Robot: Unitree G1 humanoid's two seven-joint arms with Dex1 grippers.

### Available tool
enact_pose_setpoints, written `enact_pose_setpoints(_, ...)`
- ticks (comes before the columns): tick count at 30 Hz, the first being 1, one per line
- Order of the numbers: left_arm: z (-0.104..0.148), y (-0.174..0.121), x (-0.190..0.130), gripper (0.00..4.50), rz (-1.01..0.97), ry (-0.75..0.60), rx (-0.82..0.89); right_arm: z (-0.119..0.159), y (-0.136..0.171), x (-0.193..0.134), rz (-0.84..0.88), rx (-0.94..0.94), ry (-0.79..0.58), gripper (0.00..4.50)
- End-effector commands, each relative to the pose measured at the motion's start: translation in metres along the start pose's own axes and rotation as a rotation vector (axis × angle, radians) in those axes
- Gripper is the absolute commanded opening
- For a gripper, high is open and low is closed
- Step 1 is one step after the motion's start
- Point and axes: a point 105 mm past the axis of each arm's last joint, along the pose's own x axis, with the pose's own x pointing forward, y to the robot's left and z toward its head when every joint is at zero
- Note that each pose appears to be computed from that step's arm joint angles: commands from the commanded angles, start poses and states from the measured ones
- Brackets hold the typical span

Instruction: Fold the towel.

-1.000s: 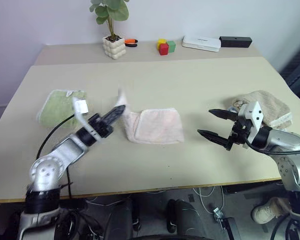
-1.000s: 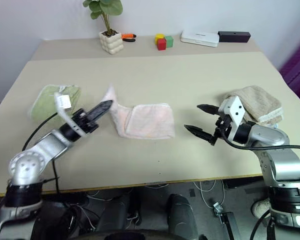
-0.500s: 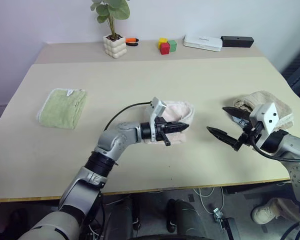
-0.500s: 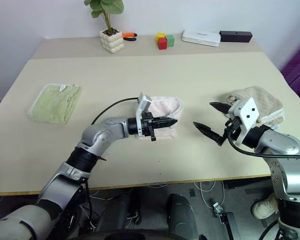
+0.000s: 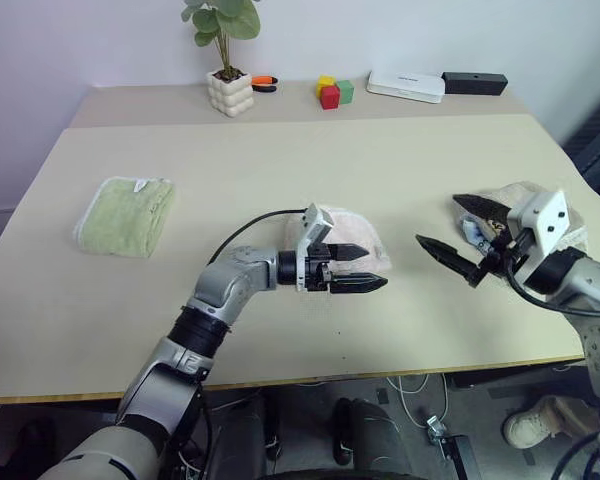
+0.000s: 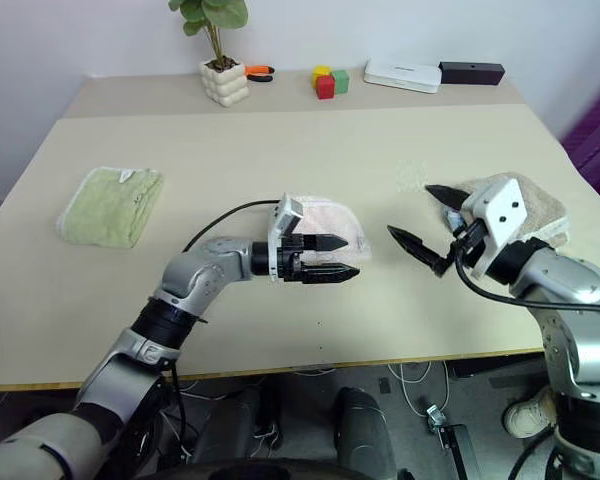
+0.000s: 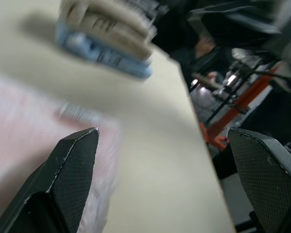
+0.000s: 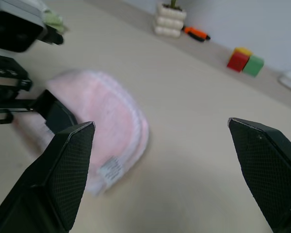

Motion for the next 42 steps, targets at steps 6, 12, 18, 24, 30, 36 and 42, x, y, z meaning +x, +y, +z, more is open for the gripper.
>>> enact_pose_setpoints(6,0.072,0.028,-0.038,4.46,0.192,-0.343,0.042,0.011,-0.026,0.035,-0.18,0.087,-0.135,4.5)
enact_pose_setpoints(12,0.08,0.064,-0.048,2.75,0.473,-0.49,0.029,0.008,0.006,0.077,-0.228,0.273,-0.2,3.19)
enact_pose_setpoints(18,0.059,0.066,-0.026,0.0,0.539,-0.462,-0.005,0.009,0.04,0.111,-0.267,0.369,-0.235,0.18)
enact_pose_setpoints(24,0.017,0.085,-0.02,0.0,0.685,-0.316,-0.073,-0.043,0.057,0.119,-0.336,0.394,-0.087,0.08)
enact_pose_setpoints(30,-0.007,0.097,-0.029,0.0,0.78,-0.204,-0.059,-0.106,0.076,0.114,-0.351,0.374,0.15,0.08)
enact_pose_setpoints(36,-0.015,0.101,-0.039,0.0,0.812,-0.181,-0.064,-0.116,0.053,0.102,-0.452,0.358,0.186,0.08)
enact_pose_setpoints(42,-0.007,0.094,-0.049,0.0,0.773,-0.223,-0.079,-0.107,0.05,0.103,-0.456,0.358,0.156,0.08)
